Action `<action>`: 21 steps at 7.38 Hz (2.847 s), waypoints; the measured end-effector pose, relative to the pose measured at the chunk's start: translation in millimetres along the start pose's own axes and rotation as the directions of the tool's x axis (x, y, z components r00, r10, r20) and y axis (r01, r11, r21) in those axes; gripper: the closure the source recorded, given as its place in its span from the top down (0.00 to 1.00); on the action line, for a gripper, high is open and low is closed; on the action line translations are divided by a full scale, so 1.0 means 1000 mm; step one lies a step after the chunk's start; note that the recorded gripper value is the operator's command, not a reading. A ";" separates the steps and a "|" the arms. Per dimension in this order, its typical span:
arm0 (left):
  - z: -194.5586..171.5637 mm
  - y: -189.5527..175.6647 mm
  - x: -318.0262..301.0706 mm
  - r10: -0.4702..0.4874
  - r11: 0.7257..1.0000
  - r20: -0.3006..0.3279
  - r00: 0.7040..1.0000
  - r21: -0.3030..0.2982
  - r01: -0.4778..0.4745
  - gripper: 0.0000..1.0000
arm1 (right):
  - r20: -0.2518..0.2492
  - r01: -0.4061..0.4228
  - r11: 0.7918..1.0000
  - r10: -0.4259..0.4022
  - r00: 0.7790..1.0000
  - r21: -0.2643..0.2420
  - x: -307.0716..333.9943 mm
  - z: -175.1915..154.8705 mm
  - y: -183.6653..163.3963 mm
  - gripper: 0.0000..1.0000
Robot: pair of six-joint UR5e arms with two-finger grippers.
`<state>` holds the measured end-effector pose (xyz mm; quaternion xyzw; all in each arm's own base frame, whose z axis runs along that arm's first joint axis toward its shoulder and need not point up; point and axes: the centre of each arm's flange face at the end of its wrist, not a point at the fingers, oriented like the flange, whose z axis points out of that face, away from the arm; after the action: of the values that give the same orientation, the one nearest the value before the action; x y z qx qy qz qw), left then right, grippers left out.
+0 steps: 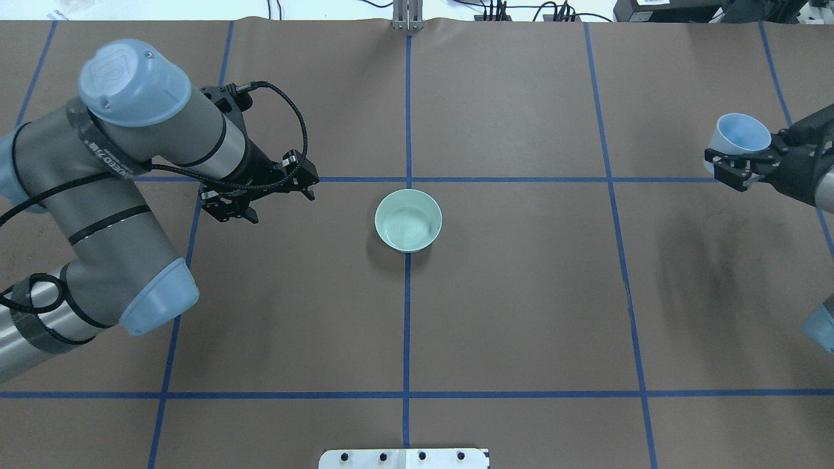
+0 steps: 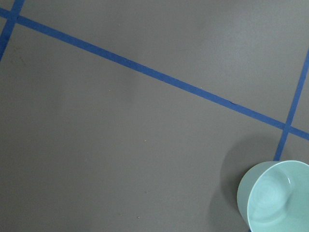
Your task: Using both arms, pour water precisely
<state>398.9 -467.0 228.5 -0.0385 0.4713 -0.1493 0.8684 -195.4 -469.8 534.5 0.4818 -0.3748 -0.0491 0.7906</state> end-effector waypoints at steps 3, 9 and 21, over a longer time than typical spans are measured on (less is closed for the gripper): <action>-0.030 -0.023 -0.079 0.235 0.971 0.048 0.971 0.043 -0.237 1.00 | 0.167 0.013 0.998 -0.004 0.986 -0.057 -0.086 0.019 -0.078 0.00; -0.069 -0.089 -0.202 0.363 0.926 0.157 0.919 0.051 -0.374 1.00 | 0.279 0.131 0.965 -0.065 0.958 -0.226 -0.366 0.055 -0.136 0.00; -0.065 -0.102 -0.224 0.346 0.933 0.177 0.921 0.045 -0.358 1.00 | 0.249 0.219 0.677 -0.055 0.967 -0.703 -0.473 0.134 -0.165 0.00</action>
<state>208.1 -492.7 394.6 0.0675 0.3902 -0.0049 0.9182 -571.8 -446.8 179.2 0.1493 -0.3676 -0.3023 0.8667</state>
